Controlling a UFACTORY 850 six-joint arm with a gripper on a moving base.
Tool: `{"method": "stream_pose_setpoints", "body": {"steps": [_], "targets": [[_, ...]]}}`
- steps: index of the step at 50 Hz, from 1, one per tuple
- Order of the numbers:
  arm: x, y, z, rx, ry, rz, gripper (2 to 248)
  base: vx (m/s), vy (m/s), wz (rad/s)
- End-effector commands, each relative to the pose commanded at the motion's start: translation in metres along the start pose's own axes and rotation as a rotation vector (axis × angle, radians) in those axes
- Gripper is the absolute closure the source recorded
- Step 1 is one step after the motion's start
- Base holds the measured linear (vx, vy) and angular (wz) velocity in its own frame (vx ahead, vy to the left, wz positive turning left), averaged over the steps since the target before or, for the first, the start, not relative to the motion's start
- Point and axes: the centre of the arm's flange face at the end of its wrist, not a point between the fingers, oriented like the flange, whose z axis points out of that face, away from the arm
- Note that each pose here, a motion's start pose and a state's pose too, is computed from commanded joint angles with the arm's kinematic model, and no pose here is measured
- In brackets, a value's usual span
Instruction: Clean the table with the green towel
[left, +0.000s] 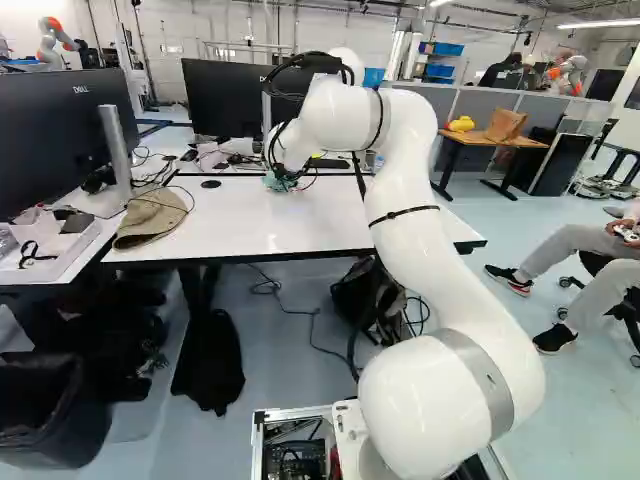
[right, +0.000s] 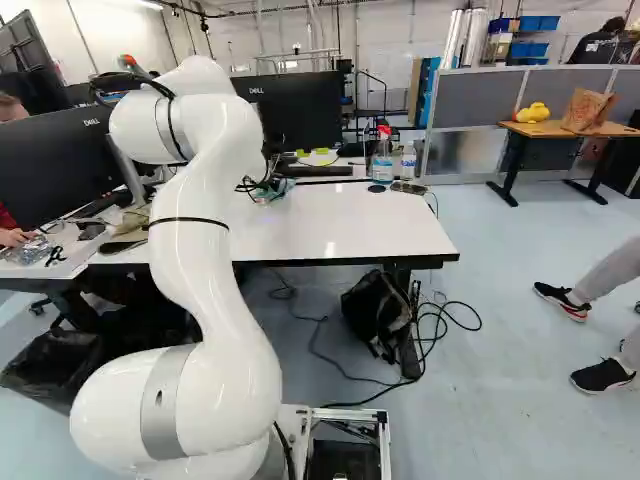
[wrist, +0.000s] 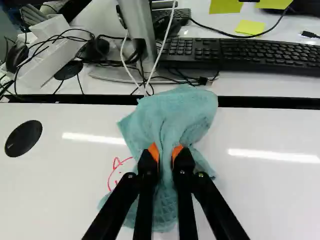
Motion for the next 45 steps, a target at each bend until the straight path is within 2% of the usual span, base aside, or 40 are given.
{"method": "stream_pose_setpoints", "body": {"steps": [27, 45], "targets": [[-0.019, -0.04, -0.026, 0.039, -0.037, -0.037, 203, 0.0, 0.0, 0.0], [-0.035, -0.06, -0.049, 0.06, -0.065, -0.059, 203, 0.0, 0.0, 0.0]]}}
